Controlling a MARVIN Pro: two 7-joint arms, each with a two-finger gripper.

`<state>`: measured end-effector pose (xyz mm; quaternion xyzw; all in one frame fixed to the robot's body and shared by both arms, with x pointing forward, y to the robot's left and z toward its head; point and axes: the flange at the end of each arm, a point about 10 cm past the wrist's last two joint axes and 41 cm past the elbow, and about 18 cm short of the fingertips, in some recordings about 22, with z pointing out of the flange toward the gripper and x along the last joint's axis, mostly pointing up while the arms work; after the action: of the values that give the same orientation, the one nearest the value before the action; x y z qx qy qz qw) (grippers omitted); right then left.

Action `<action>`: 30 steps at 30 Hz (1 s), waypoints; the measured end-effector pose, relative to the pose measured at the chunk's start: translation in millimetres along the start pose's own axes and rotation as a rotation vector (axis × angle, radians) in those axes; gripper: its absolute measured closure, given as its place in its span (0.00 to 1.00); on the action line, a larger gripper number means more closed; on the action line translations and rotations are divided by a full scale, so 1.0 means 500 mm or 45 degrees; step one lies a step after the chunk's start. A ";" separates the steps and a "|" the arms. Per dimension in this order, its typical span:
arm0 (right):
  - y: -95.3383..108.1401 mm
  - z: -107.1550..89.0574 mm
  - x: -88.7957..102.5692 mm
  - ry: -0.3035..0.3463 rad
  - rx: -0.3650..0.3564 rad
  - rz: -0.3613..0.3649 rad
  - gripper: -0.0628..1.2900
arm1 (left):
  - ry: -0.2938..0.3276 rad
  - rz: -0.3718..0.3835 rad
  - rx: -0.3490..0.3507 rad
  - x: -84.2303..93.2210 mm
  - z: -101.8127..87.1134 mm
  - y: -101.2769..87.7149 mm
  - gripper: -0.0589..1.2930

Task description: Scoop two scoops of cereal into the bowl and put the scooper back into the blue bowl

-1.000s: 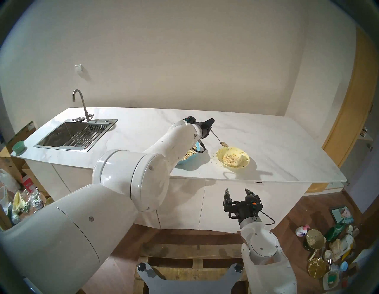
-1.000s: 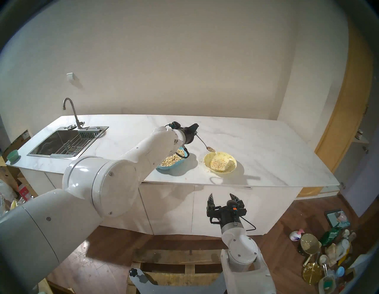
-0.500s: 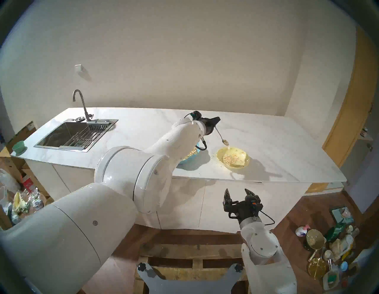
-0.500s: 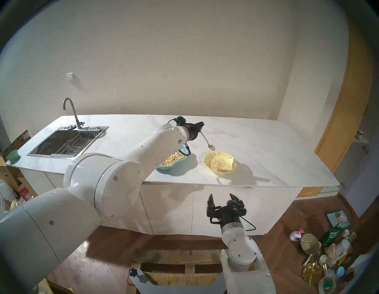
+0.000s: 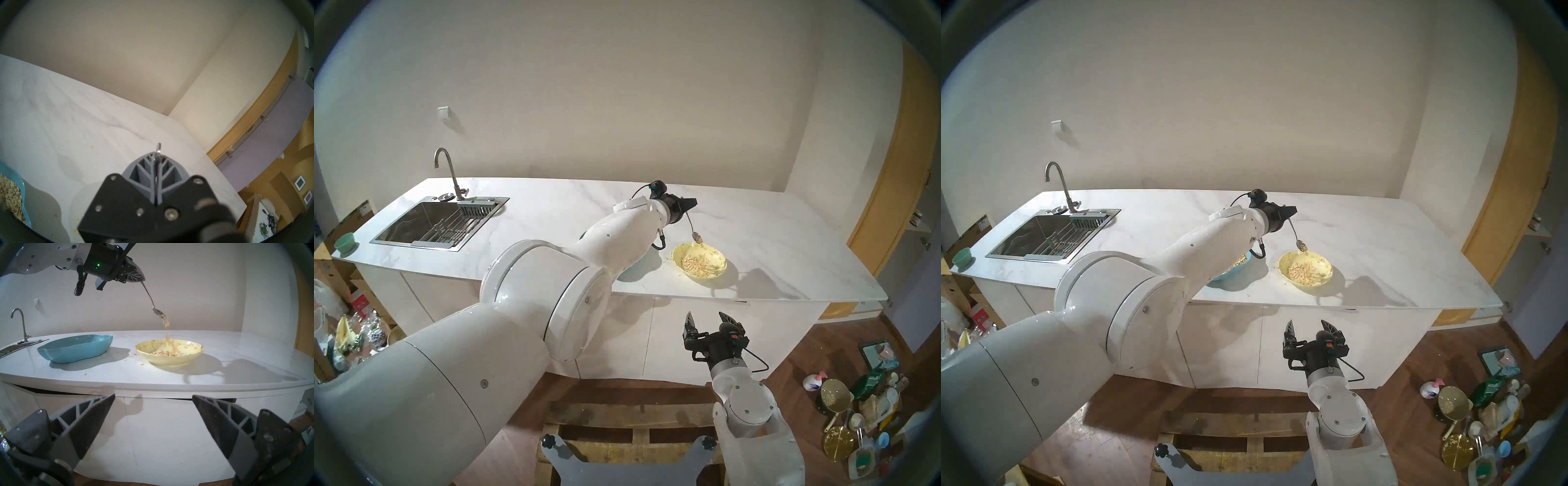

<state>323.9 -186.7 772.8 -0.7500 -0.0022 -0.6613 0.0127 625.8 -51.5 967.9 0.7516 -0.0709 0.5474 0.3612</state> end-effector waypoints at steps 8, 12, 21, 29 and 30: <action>0.000 0.000 0.000 0.000 0.000 0.000 0.04 | 0.018 0.106 -0.023 0.007 0.005 0.019 0.97; 0.000 0.000 0.000 0.000 0.000 0.000 0.04 | 0.029 0.135 -0.028 0.014 0.006 0.025 0.97; 0.000 0.000 0.000 0.000 0.000 0.000 0.04 | 0.029 0.203 -0.030 0.020 0.009 0.035 0.97; 0.000 0.000 0.000 0.000 0.000 0.000 0.04 | 0.035 0.124 -0.018 0.022 0.011 0.038 0.97; 0.000 0.000 0.000 0.000 0.000 0.000 0.04 | 0.038 0.106 -0.015 0.023 0.011 0.037 0.97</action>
<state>323.9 -186.7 772.9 -0.7500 -0.0022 -0.6613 0.0127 625.3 -64.8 985.9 0.7377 -0.1000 0.5726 0.3435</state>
